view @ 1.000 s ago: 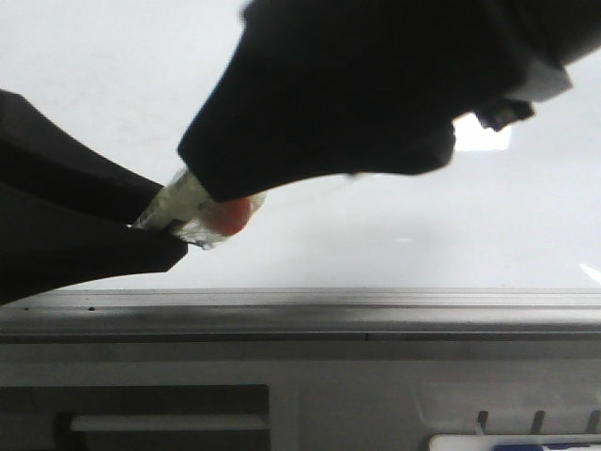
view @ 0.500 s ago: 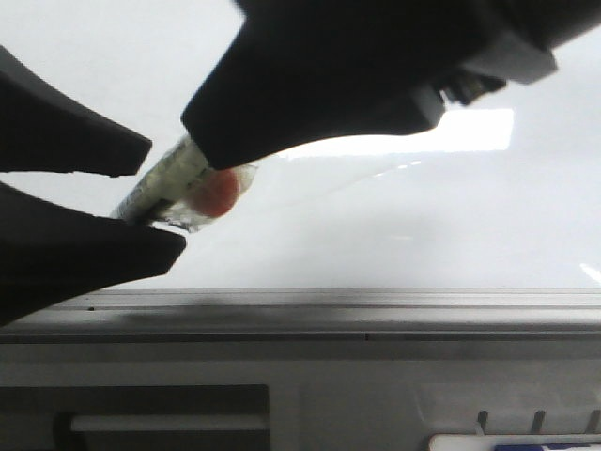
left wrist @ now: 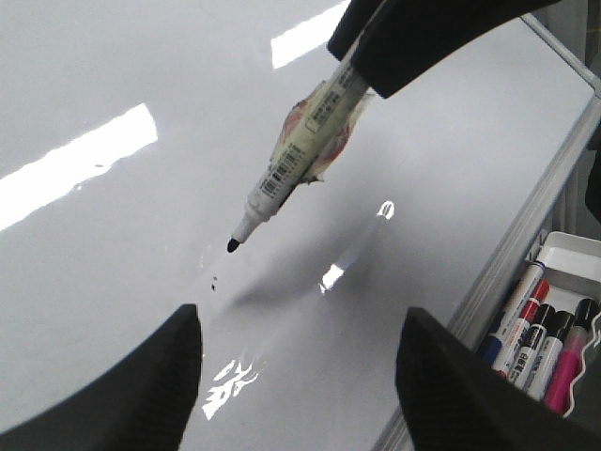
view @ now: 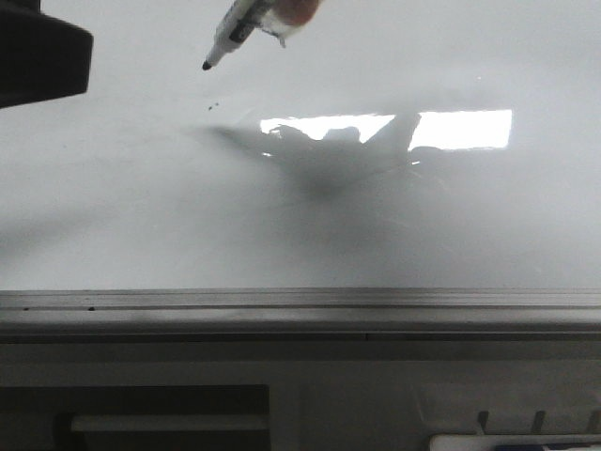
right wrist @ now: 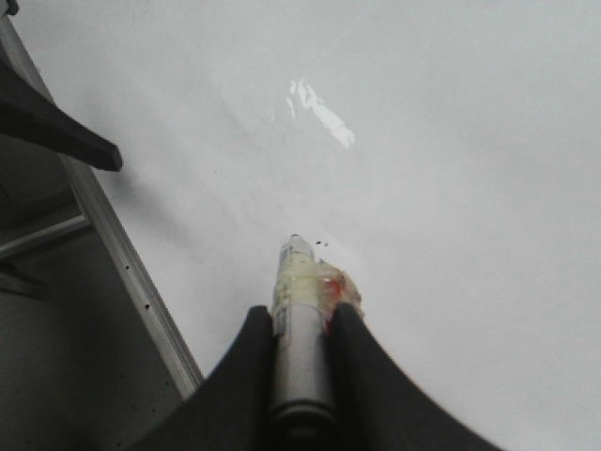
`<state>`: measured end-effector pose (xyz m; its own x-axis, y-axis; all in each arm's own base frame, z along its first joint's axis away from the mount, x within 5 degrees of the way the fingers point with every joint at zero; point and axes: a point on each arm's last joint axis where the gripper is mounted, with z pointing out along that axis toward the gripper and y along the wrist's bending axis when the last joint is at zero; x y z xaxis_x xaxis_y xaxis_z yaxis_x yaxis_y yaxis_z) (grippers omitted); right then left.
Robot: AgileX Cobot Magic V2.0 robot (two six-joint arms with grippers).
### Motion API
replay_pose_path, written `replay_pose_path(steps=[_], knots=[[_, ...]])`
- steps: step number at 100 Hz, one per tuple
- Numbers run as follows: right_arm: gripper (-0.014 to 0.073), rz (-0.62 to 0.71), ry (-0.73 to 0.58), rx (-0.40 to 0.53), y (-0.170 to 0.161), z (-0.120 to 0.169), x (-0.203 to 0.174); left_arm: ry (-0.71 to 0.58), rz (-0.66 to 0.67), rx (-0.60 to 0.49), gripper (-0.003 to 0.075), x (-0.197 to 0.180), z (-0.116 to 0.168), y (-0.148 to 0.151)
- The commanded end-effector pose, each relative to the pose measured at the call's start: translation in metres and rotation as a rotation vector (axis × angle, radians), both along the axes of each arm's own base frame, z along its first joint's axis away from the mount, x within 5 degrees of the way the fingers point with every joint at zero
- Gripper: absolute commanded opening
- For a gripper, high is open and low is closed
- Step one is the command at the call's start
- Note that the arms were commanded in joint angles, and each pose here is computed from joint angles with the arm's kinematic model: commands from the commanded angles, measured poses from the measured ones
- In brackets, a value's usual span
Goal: Write number 3 on whiteboard
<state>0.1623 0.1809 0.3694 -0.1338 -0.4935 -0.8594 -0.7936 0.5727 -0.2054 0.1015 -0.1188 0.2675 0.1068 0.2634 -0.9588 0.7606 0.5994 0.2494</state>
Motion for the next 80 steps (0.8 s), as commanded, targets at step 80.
replay_pose_path(steps=[80], knots=[[-0.0059, -0.114, -0.113, -0.071, 0.011, 0.019, 0.04, -0.026, 0.006, -0.069, 0.0398, 0.001, 0.013, -0.001]])
